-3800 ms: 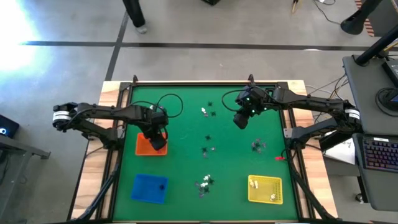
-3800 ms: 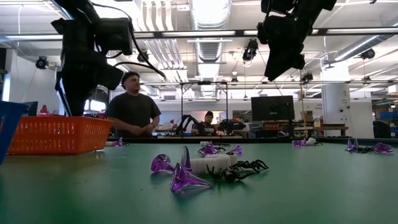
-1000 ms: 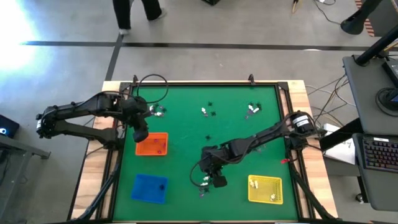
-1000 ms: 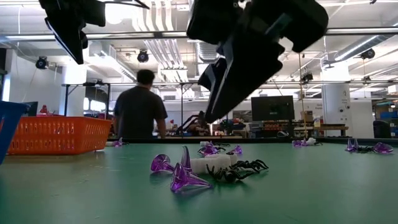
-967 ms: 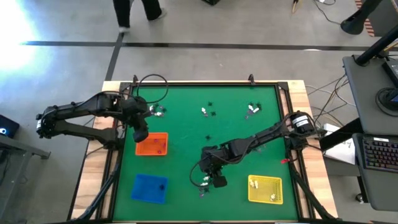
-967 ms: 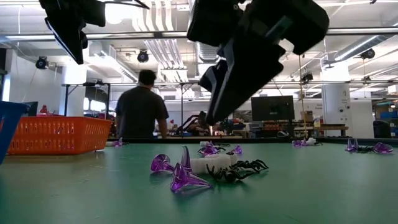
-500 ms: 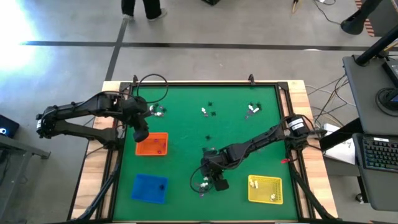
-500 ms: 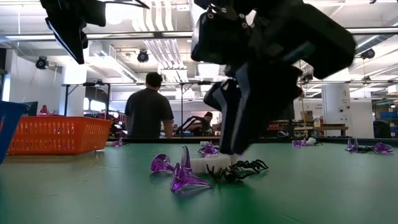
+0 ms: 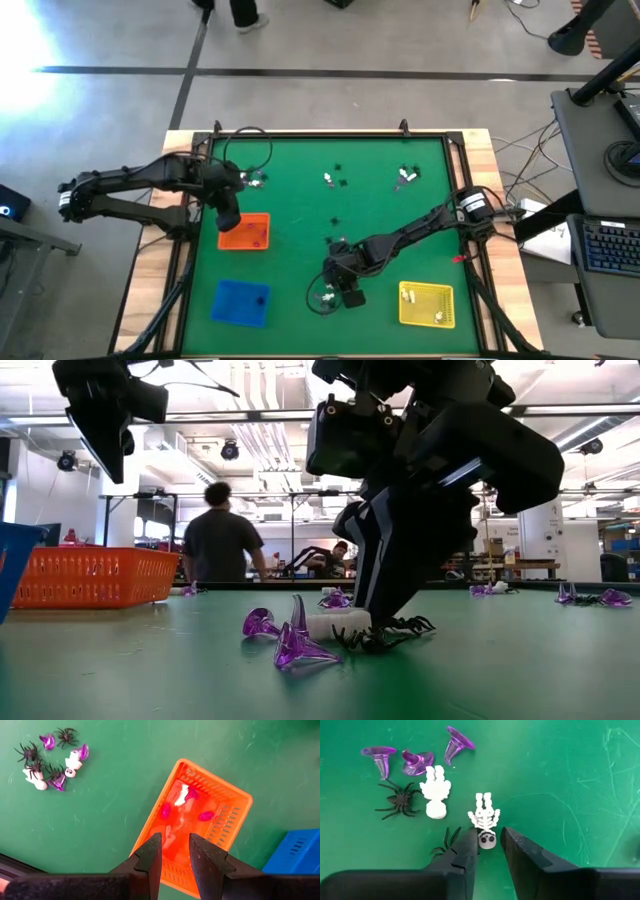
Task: Sort Halloween decoration
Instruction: Put the white skeleton toy into the yellow bin
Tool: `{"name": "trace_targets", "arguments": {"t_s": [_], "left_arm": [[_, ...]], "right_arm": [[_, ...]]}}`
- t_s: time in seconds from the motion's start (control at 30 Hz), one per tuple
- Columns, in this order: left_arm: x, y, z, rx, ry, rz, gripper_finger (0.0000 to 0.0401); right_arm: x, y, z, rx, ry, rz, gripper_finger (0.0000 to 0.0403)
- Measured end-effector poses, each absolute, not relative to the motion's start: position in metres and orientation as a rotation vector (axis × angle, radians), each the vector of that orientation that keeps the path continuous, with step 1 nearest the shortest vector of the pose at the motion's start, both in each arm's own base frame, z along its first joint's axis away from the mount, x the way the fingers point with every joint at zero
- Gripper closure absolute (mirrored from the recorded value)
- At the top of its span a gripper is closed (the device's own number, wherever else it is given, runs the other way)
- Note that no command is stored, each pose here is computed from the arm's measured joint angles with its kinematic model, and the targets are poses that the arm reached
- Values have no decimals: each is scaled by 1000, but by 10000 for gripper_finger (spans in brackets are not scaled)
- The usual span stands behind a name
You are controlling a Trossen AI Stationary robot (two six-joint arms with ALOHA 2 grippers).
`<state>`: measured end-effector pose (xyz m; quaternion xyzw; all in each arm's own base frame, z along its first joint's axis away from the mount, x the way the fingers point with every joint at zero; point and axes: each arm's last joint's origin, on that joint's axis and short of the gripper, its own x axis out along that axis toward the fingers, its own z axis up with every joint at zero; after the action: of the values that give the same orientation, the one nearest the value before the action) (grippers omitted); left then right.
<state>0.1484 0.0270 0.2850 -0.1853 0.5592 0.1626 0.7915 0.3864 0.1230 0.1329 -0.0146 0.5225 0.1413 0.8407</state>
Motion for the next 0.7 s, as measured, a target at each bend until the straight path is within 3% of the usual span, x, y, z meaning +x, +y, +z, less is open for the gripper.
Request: {"name": "trace_targets", "arguments": {"t_s": [0.27,0.5,0.7], "left_arm": [[148,27,284,-416,1206,347,321],[148,26,284,-430,1205,347,321],[148,25,284,-465,1206,328,321]], "right_arm": [[386,123,133,20,1113,263,384],[390,124,141,56,1114,234,388],[391,125,169,114,1097,186,389]]}}
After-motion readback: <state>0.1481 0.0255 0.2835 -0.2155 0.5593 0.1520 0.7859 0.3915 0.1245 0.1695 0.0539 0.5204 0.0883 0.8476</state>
